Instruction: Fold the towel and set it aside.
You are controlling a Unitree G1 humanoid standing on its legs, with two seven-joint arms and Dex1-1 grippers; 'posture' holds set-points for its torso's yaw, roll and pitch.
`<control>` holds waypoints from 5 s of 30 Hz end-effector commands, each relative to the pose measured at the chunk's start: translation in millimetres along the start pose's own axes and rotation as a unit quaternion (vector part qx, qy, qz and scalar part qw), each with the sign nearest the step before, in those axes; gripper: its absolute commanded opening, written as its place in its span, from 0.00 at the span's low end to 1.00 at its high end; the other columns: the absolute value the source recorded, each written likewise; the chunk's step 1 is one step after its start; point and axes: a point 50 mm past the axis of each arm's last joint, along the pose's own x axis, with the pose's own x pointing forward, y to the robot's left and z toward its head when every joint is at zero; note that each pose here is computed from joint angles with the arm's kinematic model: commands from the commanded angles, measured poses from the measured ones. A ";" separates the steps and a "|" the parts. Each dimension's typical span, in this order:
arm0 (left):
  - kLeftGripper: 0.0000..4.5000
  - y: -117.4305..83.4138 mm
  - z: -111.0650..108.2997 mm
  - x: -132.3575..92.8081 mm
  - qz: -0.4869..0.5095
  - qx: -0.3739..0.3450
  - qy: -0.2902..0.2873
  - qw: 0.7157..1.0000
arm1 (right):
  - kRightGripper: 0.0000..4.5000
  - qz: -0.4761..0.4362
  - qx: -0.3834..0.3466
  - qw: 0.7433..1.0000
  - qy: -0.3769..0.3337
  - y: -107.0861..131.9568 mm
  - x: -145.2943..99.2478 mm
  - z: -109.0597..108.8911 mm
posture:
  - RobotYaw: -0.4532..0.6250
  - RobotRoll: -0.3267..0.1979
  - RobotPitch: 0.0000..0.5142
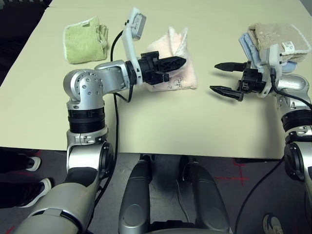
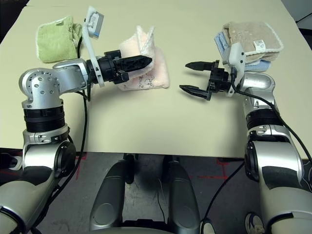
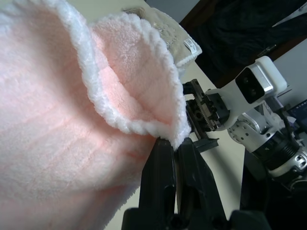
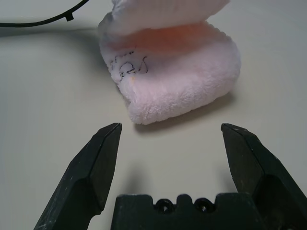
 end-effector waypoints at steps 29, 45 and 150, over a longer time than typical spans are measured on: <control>1.00 31.5 9.8 -78.5 0.056 0.252 0.000 0.966 | 0.91 0.007 0.042 0.998 -0.054 1.2 7.4 2.9 | 0.48 0.62 0.50; 1.00 45.4 2.5 -76.4 0.008 0.373 0.010 0.928 | 0.01 0.033 0.038 0.997 -0.067 -5.8 9.6 17.3 | 0.48 0.62 0.52; 0.09 88.5 29.2 -52.2 0.074 0.325 -0.052 0.941 | 0.00 -0.107 0.173 0.969 -0.139 -23.4 83.5 25.3 | 0.47 0.62 0.56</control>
